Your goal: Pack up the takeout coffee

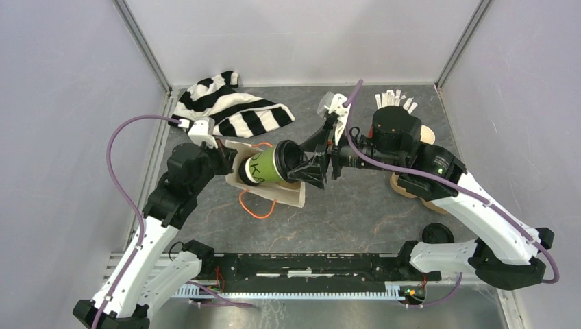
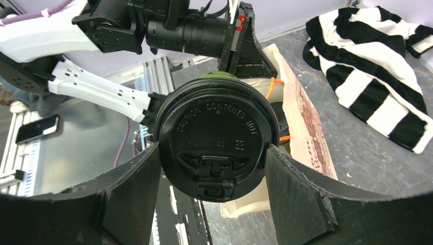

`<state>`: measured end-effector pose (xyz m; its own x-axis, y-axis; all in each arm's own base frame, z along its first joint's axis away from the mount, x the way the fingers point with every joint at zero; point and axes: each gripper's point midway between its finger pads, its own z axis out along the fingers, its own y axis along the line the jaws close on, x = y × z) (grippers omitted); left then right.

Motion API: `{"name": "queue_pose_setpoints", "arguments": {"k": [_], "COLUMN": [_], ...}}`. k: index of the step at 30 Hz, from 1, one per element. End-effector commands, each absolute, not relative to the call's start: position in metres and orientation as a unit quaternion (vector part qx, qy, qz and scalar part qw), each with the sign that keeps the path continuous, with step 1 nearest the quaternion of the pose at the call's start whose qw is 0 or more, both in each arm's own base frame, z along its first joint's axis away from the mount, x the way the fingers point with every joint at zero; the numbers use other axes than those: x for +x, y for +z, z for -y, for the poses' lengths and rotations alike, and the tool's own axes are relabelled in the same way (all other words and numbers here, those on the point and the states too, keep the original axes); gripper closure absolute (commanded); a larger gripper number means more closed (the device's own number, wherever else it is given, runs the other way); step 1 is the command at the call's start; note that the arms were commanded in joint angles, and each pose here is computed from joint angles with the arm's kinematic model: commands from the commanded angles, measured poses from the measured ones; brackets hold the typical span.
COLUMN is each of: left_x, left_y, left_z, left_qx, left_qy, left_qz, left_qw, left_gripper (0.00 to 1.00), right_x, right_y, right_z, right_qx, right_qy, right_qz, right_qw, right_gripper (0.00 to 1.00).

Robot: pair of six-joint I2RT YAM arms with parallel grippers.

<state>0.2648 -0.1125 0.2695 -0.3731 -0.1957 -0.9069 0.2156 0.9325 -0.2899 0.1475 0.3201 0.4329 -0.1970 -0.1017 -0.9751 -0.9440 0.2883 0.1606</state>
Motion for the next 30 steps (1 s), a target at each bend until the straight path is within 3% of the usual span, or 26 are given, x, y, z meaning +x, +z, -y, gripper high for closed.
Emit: {"name": "queue_pose_setpoints", "arguments": {"k": [1,7,15,30], "left_x": [0.268,0.265,0.258,0.248], "left_y": [0.29,0.277,0.273,0.263], "left_z": [0.116,0.114,0.114,0.11], "left_qx": [0.008,0.001,0.012,0.038], "left_qy": [-0.207,-0.206,-0.216,-0.212], "left_qz": [-0.767,-0.772,-0.755,-0.728], "left_qw": [0.608,0.602,0.619,0.651], "left_gripper": [0.98,0.98,0.98,0.98], "right_x": [0.147,0.13,0.123,0.131], "right_y": [0.442,0.425,0.388,0.342], "right_z": [-0.324,-0.349,-0.362,-0.366], "right_qx": [-0.434,-0.487,-0.558,-0.624], "right_qy": [0.392,0.324,0.136,0.002], "right_qz": [-0.63,-0.629,-0.634,-0.612], "right_qw": [0.511,0.512,0.518,0.485], "right_gripper": [0.5,0.52,0.52,0.52]}}
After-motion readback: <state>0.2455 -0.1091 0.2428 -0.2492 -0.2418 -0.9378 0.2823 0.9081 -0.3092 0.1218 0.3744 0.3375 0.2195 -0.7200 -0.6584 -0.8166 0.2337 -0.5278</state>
